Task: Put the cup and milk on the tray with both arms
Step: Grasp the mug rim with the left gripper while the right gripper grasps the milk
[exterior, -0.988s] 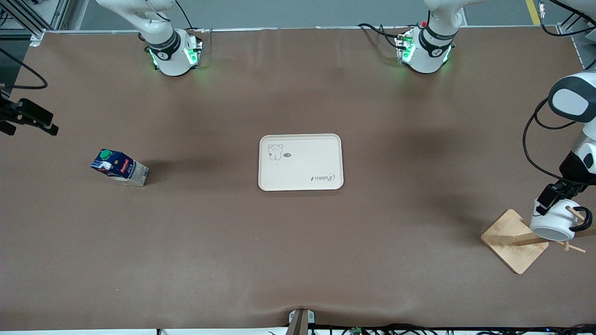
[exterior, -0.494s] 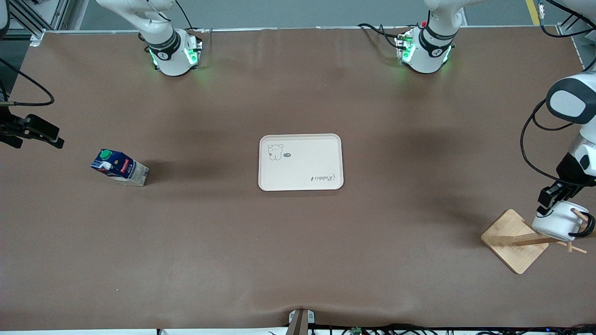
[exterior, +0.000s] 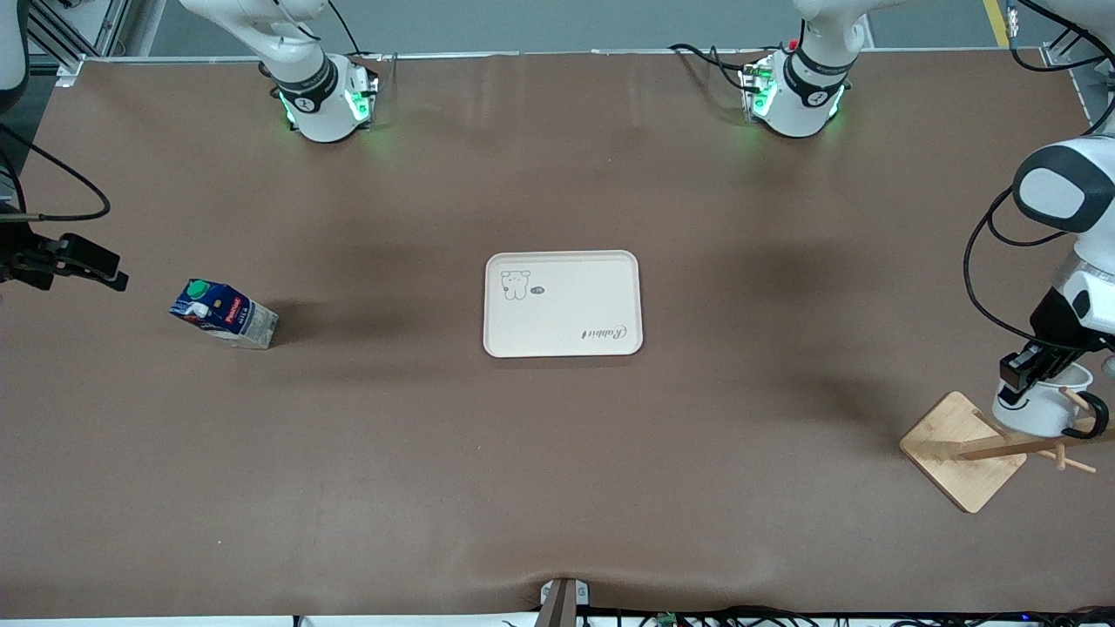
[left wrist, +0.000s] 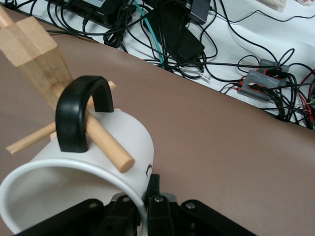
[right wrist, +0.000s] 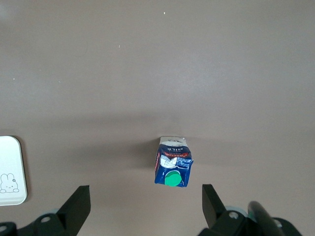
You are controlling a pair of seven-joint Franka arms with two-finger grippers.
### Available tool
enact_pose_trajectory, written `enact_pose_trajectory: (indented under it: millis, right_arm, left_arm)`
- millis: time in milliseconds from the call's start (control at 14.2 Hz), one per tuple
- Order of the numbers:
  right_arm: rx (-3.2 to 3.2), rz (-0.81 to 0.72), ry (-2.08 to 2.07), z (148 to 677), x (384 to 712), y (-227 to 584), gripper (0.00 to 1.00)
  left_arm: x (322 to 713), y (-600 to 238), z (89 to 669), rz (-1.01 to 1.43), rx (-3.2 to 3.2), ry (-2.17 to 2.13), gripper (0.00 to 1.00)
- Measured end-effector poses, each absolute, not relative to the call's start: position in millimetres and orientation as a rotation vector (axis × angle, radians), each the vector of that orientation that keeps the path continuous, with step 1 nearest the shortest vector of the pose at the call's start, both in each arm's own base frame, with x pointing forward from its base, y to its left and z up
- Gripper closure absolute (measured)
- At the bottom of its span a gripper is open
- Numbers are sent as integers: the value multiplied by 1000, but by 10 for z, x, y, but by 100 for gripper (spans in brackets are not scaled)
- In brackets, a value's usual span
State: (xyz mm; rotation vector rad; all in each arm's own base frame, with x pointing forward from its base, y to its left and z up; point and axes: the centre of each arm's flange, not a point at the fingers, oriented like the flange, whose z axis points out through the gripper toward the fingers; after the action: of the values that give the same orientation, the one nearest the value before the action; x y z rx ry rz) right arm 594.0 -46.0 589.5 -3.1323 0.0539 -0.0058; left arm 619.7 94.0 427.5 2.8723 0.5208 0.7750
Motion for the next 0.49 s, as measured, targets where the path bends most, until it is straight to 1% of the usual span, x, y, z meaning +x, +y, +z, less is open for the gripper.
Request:
enact_pose_trajectory:
  millis: [282, 494]
  right_arm:
    - [-3125, 115, 78, 5465, 6068, -549, 0]
    - [-3100, 192, 172, 5161, 6107, -909, 0]
  left_arm:
    - [6145, 744, 4463, 733, 2878, 468, 93]
    - [6088, 509, 4606, 665, 2888, 410, 93]
